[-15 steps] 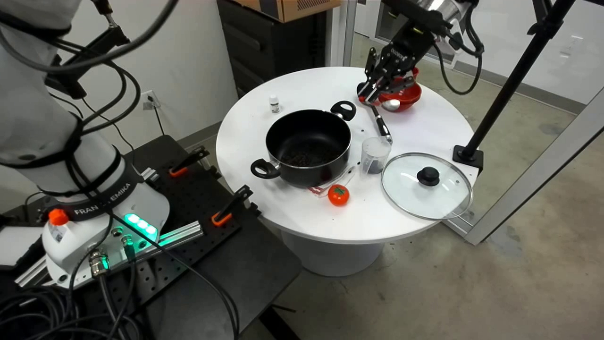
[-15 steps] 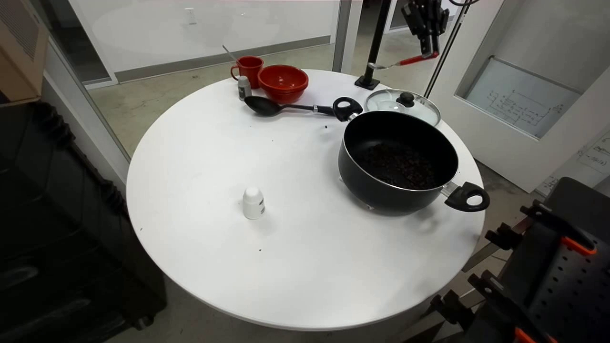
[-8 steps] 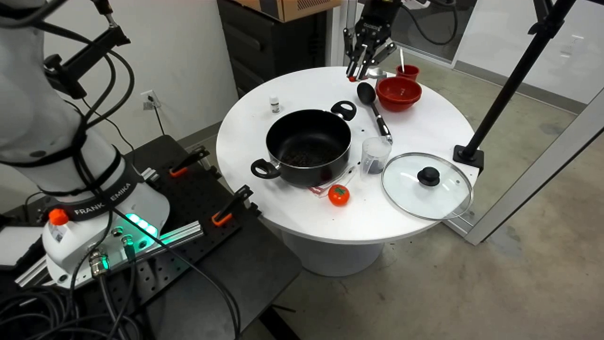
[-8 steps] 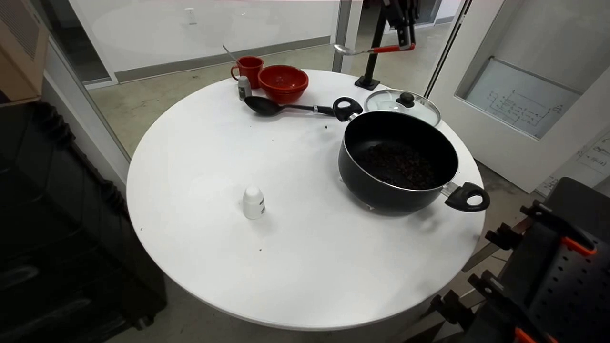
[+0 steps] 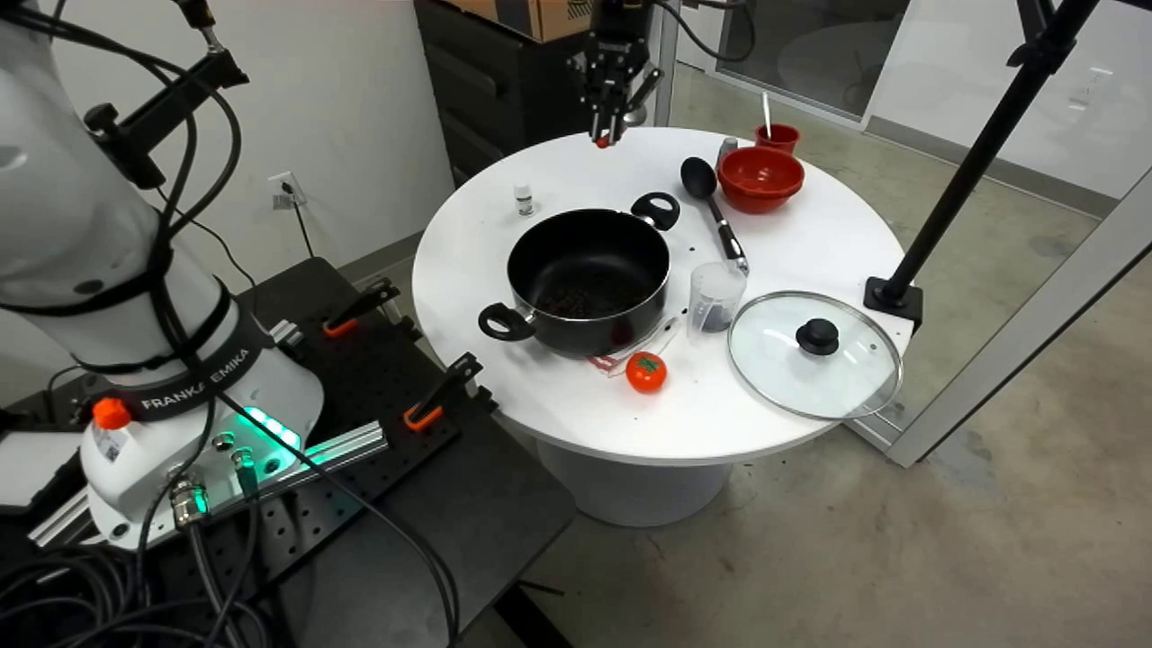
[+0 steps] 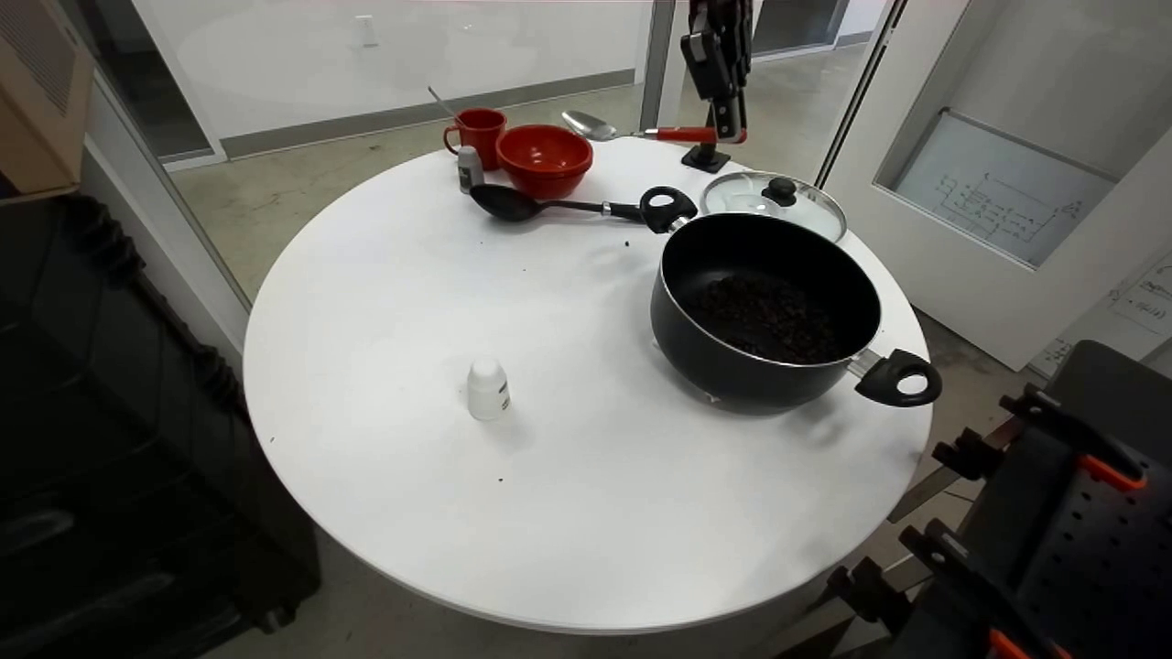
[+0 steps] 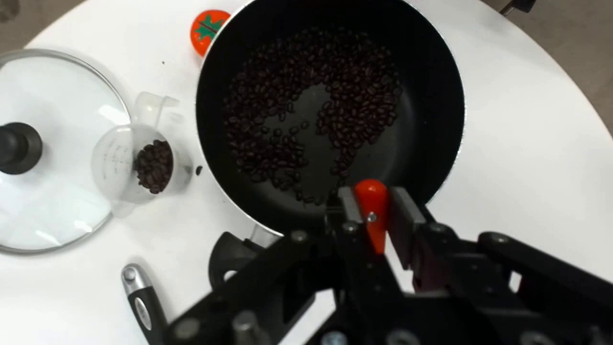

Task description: Pick up the spoon from the table, scoop some of the contents from the black pot and put them in the colourless cup.

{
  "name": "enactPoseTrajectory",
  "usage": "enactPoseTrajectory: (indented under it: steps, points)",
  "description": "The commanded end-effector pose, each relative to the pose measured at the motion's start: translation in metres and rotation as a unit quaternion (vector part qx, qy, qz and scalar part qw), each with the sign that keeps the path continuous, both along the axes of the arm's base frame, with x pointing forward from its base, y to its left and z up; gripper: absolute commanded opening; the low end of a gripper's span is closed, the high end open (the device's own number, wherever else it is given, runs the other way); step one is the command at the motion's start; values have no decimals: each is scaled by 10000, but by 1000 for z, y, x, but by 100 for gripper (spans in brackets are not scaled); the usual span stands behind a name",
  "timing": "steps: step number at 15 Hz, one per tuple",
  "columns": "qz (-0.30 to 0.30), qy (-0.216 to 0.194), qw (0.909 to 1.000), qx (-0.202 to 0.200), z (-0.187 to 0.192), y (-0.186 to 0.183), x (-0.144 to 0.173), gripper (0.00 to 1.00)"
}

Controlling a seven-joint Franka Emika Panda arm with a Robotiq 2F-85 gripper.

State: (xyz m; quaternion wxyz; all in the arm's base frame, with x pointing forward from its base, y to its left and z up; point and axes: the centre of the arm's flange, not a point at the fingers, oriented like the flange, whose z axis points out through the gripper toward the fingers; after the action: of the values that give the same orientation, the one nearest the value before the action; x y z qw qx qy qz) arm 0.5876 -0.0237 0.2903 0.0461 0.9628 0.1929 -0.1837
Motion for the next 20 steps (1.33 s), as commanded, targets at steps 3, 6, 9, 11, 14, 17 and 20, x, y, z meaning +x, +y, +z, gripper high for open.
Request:
enactPoseTrajectory:
  steps: [3,6,9,11,14,17,20]
  points:
    - [490,-281,9980,292,1,62,-106,5]
    - [593,-110,9975,362,-17,85,-155,5]
    - [768,-8,9965,343,-45,99,-211,5]
    - [1064,-87,9940,249,-67,105,-249,5]
    - [1507,-418,9876,161,-102,107,-305,5]
    - [1717,-852,9814,148,-134,107,-332,5]
    - [1590,-1103,9809,200,-151,107,-325,5]
